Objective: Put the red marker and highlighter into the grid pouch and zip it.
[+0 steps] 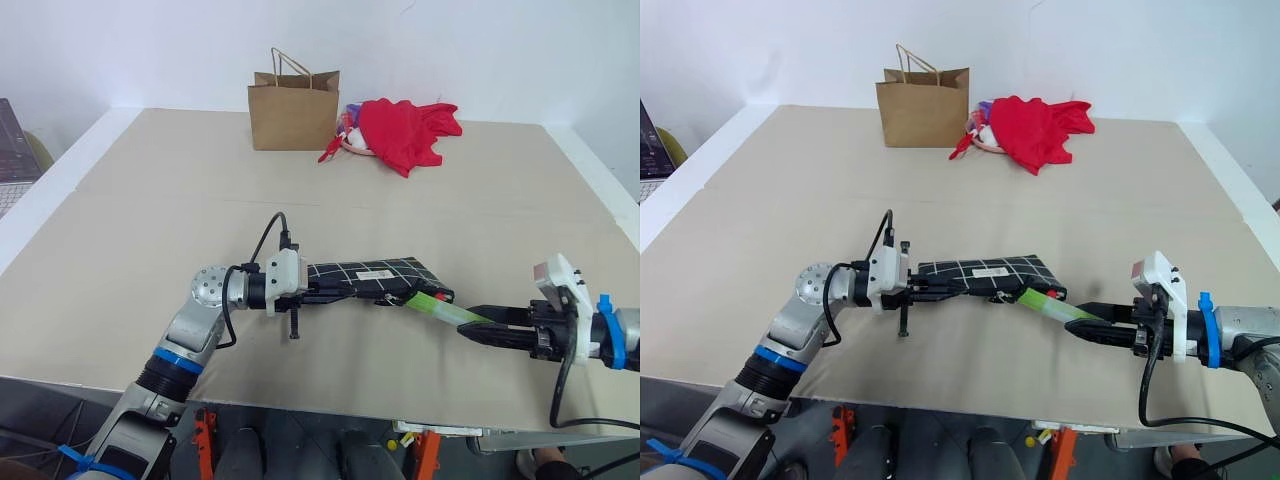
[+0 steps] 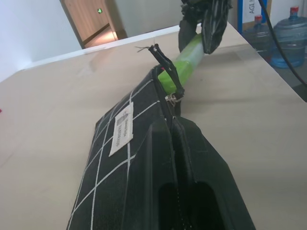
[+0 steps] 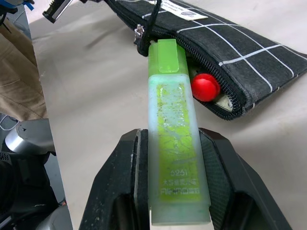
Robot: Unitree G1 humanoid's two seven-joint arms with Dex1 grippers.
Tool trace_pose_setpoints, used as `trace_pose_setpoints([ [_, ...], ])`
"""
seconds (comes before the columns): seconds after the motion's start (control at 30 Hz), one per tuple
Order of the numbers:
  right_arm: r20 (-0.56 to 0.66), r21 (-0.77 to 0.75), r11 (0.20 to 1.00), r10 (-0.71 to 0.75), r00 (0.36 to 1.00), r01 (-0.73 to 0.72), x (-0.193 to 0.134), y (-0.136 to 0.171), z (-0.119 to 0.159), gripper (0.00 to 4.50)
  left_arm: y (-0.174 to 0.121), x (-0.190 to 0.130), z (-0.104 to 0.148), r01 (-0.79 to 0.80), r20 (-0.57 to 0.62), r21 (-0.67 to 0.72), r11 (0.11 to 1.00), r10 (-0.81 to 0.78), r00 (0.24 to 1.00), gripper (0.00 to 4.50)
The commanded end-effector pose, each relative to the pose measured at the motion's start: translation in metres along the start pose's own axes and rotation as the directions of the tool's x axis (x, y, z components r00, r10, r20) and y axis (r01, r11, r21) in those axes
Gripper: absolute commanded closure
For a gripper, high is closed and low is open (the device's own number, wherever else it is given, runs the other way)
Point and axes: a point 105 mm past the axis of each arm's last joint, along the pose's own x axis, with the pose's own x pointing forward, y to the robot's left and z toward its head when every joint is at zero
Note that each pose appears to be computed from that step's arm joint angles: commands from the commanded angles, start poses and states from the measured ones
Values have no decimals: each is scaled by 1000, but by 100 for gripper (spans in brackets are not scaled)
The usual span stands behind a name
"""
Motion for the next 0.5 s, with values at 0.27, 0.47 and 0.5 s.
trace_pose_setpoints([
  [0.27,-52,-32,998,45,998,-47,10,-4,0,340,-5,4,10,17,44,30,999,-18,999,450],
  [0.47,-31,-81,993,86,996,-89,25,-4,13,340,-7,7,11,24,50,29,999,-25,998,450],
  [0.5,-17,-90,992,90,996,-91,28,-5,19,340,-7,7,11,25,50,29,999,-26,998,450],
])
